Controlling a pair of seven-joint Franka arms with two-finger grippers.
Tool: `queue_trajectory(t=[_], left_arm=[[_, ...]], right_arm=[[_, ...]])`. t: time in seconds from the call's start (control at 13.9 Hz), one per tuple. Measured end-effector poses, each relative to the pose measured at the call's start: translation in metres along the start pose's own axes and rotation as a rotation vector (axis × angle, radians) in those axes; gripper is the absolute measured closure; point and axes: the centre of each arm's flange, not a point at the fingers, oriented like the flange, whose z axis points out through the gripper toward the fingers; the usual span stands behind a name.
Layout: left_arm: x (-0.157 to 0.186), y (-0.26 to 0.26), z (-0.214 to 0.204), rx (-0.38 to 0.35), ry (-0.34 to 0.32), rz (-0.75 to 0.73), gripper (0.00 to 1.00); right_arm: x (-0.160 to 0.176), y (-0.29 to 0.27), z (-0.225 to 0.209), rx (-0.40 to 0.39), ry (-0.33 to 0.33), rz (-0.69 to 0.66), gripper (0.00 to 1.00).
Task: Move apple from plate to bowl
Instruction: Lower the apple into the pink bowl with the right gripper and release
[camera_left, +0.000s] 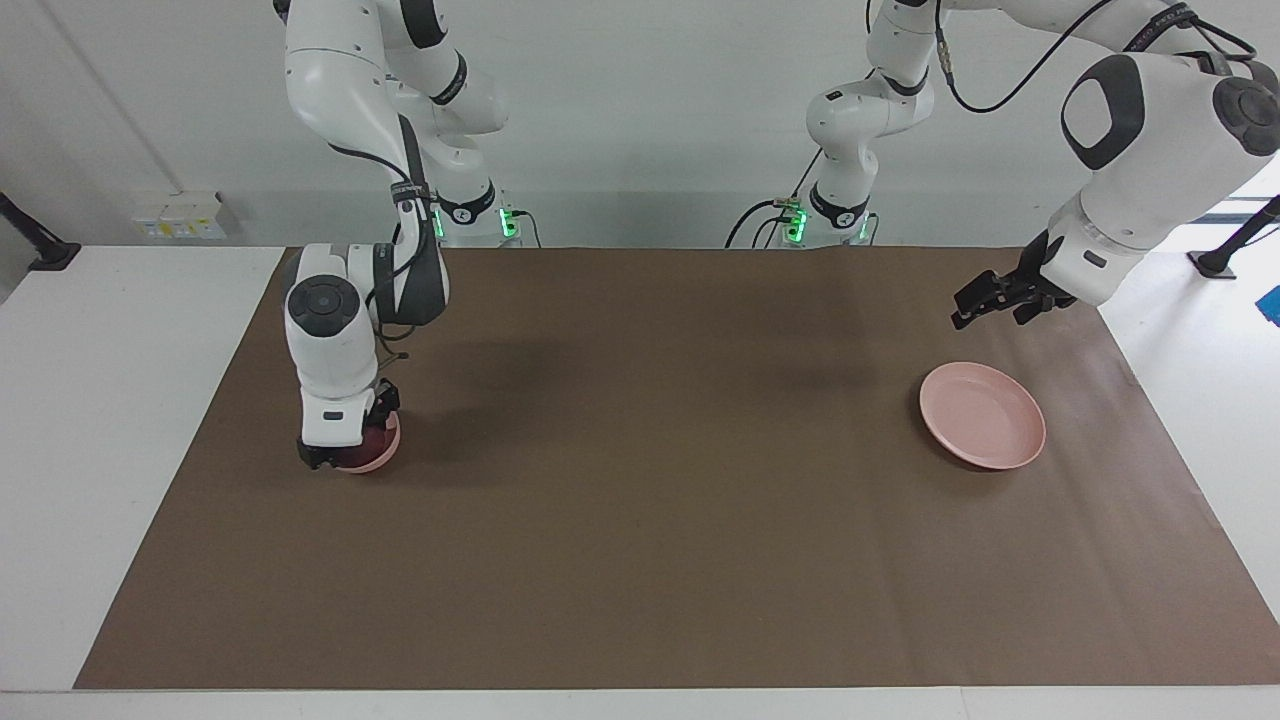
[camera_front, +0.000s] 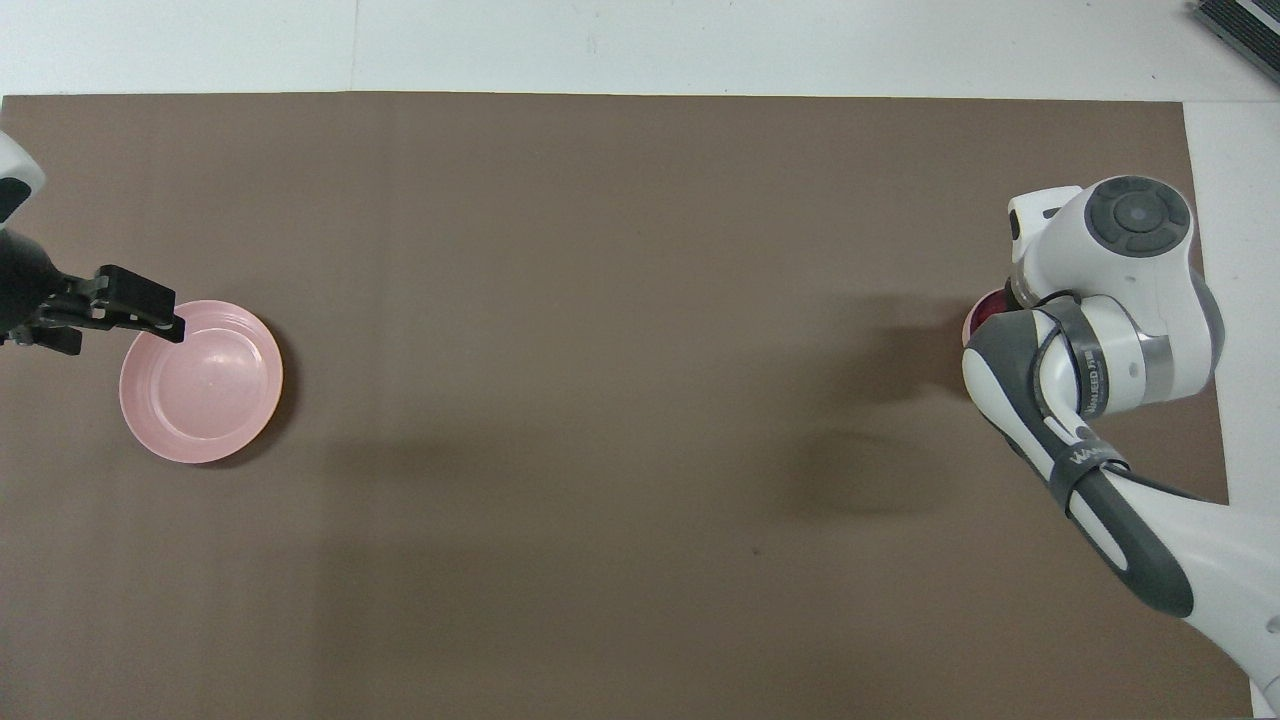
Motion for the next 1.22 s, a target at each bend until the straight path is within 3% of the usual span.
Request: queue_trajectory(t=[0.36,0.86,1.22], left_arm=[[-0.011,-0.002,-0.02,0.013,0.037,-0.008,0.0],[-0.024,0.004,-0.03,0.023,0.031,-0.001,0.0],[-0.044,0.017,-0.042,0.04,0.002,0.017,0.0]], right_arm=[[0.001,-0.001,0.002,0.003,-0.001,0.019,0.12],[0.002,-0.001,0.005,0.013,0.002,0.028,0.13],[0.001,0.001,0.003,0.01,0.005,0.032,0.0]])
